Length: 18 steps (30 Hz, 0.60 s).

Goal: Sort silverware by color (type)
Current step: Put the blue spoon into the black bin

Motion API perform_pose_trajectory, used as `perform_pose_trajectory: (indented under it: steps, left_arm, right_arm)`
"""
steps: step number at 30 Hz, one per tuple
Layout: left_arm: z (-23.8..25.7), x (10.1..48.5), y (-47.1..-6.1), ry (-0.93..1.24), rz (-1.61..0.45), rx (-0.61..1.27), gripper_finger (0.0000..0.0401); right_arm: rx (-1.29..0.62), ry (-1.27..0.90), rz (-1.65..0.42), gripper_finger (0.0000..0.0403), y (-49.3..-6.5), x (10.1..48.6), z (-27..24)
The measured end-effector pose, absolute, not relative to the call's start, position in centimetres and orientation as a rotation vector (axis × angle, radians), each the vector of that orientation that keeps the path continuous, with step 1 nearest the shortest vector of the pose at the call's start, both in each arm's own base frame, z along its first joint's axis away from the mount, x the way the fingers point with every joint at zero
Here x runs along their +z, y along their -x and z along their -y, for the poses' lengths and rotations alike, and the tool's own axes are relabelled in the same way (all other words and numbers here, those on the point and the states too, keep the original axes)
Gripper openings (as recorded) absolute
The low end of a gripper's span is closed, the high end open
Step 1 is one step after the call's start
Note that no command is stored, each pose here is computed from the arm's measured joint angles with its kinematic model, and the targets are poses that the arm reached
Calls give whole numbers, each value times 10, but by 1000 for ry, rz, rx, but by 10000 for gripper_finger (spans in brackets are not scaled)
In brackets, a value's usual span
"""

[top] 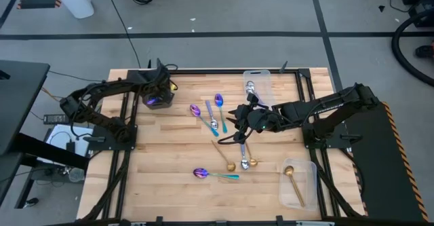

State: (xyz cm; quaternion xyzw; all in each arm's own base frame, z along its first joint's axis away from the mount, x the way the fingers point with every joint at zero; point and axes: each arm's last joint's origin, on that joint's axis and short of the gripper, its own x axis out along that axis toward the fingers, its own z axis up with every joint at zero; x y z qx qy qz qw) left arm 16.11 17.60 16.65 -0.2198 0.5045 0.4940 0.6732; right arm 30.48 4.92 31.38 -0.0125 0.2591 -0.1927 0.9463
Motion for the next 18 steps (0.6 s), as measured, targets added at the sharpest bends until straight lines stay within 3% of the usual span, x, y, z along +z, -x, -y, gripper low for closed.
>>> perform_pose_trajectory:
  steps: [18]
  left_arm:
    - [-159, 232, -190, 414, -990, 1025, 149]
  right_arm:
    - [-401, 23, -577, 118, -302, 309, -49]
